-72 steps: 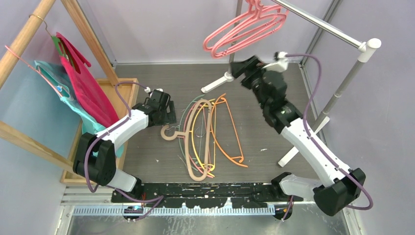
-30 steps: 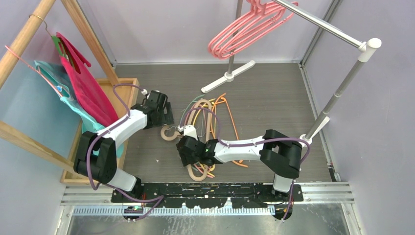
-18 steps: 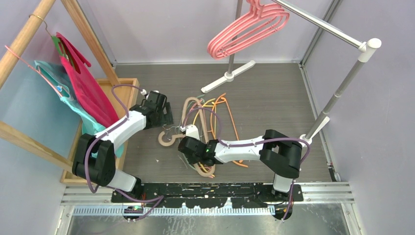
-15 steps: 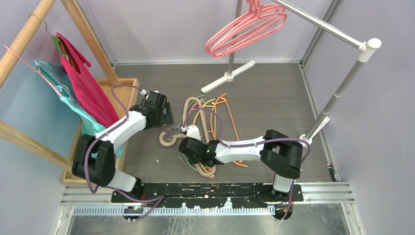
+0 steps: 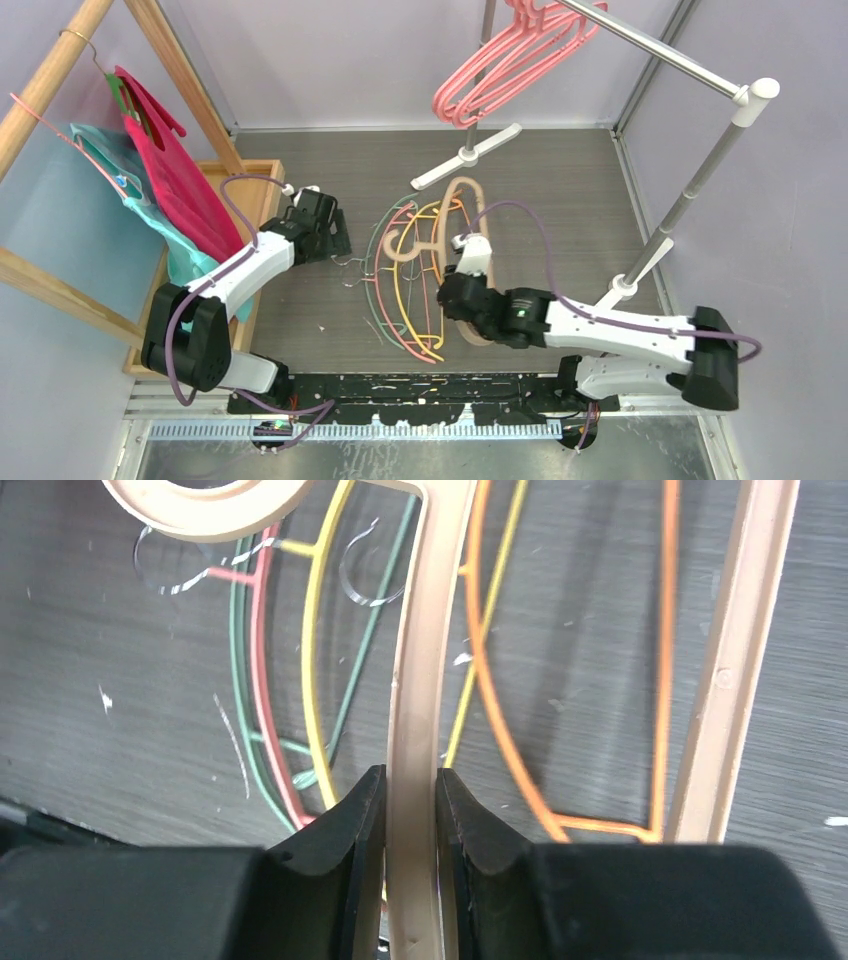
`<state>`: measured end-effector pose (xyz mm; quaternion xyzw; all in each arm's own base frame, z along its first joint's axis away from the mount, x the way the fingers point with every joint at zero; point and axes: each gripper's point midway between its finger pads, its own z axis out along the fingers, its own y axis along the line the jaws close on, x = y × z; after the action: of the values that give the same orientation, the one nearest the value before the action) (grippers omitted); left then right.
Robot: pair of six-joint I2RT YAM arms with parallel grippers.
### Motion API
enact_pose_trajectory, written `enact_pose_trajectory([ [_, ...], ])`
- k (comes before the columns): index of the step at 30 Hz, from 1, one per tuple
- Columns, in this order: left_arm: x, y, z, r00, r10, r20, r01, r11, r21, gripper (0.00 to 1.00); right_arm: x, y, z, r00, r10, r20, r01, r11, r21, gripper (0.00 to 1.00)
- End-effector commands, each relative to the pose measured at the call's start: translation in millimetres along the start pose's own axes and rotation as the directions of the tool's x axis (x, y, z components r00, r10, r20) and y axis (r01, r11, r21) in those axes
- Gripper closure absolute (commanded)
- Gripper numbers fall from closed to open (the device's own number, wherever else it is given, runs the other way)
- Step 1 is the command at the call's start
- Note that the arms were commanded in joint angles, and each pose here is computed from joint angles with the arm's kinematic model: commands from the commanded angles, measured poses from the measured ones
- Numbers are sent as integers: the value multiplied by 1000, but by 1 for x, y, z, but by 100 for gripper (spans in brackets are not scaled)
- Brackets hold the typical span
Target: Organize the hangers
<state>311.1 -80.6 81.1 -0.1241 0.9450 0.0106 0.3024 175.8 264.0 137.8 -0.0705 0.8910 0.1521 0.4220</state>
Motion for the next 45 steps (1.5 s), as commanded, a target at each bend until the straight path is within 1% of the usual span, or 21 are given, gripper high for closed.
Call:
enact_pose_trajectory([
  [1, -14, -2, -5, 998, -34, 51, 34, 999, 15, 2, -40, -57, -14, 986, 101, 132, -118, 985, 124, 95],
  [3, -14, -4, -6, 998, -35, 52, 34, 999, 25, 2, -66, -73, -18, 963, 195, 185, -212, 974, 79, 96],
  [5, -15, -5, -7, 998, -35, 55, 34, 999, 30, 2, -97, -87, -25, 925, 287, 250, -299, 954, 12, 97],
  [8, -18, -6, -9, 997, -33, 63, 31, 999, 33, 2, -152, -96, -42, 858, 366, 359, -358, 929, -91, 98],
  [9, -19, -7, -9, 997, -34, 62, 32, 999, 36, 2, -177, -95, -52, 830, 386, 403, -366, 922, -128, 98],
  [11, -20, -9, -10, 997, -36, 63, 34, 998, 44, 2, -211, -87, -64, 804, 389, 449, -349, 921, -173, 98],
  [14, -22, -12, -11, 997, -44, 66, 40, 997, 60, 2, -253, -74, -66, 789, 382, 481, -323, 924, -203, 98],
  [17, -24, -13, -14, 996, -53, 72, 48, 996, 70, 2, -287, -64, -65, 753, 428, 500, -322, 902, -287, 98],
  [21, -24, -12, -18, 996, -53, 78, 47, 996, 74, 2, -316, -61, -71, 697, 488, 525, -323, 868, -378, 98],
  [24, -24, -8, -20, 995, -47, 85, 41, 997, 63, 2, -324, -61, -79, 682, 488, 545, -311, 868, -388, 98],
  [29, -22, -9, -18, 996, -46, 79, 41, 997, 66, 2, -315, -70, -79, 692, 471, 547, -323, 880, -349, 98],
  [32, -21, -10, -18, 996, -48, 74, 43, 997, 69, 2, -306, -75, -80, 694, 470, 545, -335, 881, -334, 98],
  [38, -20, -9, -17, 997, -42, 68, 38, 997, 63, 2, -287, -100, -96, 666, 466, 582, -389, 883, -262, 98],
  [45, -16, -10, -14, 998, -40, 54, 36, 997, 68, 2, -247, -122, -105, 665, 480, 572, -449, 869, -207, 99],
])
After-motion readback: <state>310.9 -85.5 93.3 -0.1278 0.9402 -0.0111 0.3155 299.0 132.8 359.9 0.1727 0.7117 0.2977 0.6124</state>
